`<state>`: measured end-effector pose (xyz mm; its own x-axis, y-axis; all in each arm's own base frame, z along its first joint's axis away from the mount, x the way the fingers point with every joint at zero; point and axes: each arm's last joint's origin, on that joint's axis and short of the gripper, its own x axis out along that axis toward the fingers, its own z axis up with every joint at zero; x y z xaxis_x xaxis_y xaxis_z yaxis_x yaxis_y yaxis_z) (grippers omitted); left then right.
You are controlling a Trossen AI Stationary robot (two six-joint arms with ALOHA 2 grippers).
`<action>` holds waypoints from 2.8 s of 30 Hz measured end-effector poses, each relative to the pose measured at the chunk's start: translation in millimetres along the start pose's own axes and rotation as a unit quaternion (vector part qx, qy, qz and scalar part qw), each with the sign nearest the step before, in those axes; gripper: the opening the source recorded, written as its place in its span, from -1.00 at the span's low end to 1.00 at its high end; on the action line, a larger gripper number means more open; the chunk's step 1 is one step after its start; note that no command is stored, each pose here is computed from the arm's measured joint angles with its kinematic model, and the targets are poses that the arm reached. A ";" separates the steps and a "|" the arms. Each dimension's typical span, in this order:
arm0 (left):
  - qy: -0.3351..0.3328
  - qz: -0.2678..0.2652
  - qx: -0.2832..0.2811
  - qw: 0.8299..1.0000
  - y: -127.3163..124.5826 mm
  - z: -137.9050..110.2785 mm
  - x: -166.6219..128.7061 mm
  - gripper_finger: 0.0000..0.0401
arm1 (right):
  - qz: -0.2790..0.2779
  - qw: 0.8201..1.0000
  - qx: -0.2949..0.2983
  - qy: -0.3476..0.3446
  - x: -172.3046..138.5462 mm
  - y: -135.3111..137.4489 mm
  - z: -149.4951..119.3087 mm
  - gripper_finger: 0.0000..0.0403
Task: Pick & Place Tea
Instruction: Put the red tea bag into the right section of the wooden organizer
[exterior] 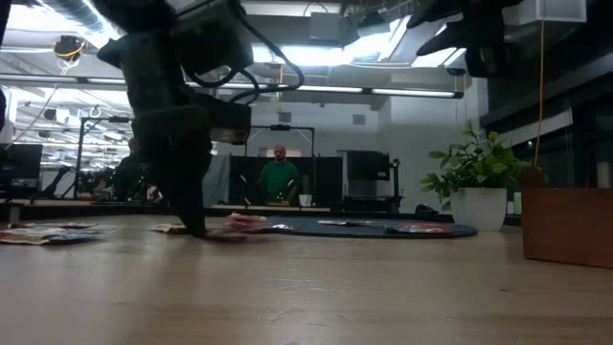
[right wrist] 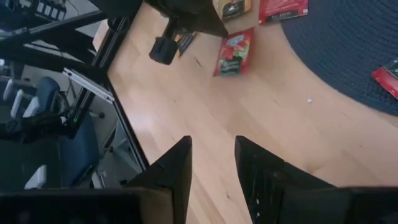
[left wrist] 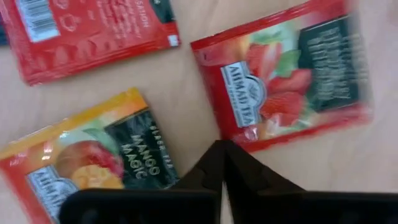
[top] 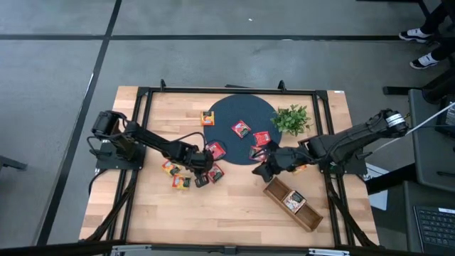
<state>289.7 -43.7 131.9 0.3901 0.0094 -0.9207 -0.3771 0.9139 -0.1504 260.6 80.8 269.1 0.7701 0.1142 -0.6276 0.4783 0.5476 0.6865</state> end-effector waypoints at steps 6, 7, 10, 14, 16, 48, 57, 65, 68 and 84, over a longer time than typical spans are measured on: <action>-0.003 -0.017 0.012 1.000 1.1 -2.0 2.3 -0.99 | -0.006 0.998 0.063 -0.005 19.7 -2.6 3.6 -0.38; -0.005 -0.019 0.013 1.000 0.8 -1.7 2.4 -0.99 | -0.007 0.998 0.068 -0.001 25.3 -3.3 3.5 -0.38; -0.012 -0.034 0.012 0.999 -1.0 0.2 3.2 -0.99 | 0.001 0.995 0.095 0.016 47.4 -5.3 3.2 -0.38; -0.010 -0.053 0.011 0.998 -2.7 1.1 3.7 -0.99 | 0.033 0.993 0.107 0.035 79.4 -8.0 5.4 -0.38; -0.009 -0.057 0.011 0.998 -3.2 1.0 3.8 -0.99 | 0.044 0.992 0.113 0.035 94.1 -11.4 7.6 -0.38; -0.021 -0.079 0.024 0.996 -10.8 0.6 3.5 -0.99 | -0.039 0.985 0.167 0.021 180.3 -78.9 11.4 -0.38; -0.021 -0.078 0.023 0.996 -11.1 0.8 8.1 -0.99 | -0.037 0.986 0.159 0.020 180.7 -79.9 13.2 -0.38; -0.022 -0.082 0.020 0.996 -11.9 1.3 11.1 -0.99 | -0.032 0.987 0.158 0.015 181.3 -79.3 13.9 -0.38; -0.022 -0.083 0.020 0.996 -12.1 1.4 11.2 -0.99 | -0.030 0.987 0.157 -0.001 181.6 -79.2 15.8 -0.38; -0.025 -0.077 0.024 0.996 -11.9 1.3 11.7 -0.97 | -0.027 0.987 0.157 -0.003 181.6 -78.7 16.3 -0.58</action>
<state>299.9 -53.9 123.5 0.4819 -0.1130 -0.8689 -0.2696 0.9244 -0.2698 369.7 44.9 107.1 0.7423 0.0862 -0.6646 0.6252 0.2679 0.7330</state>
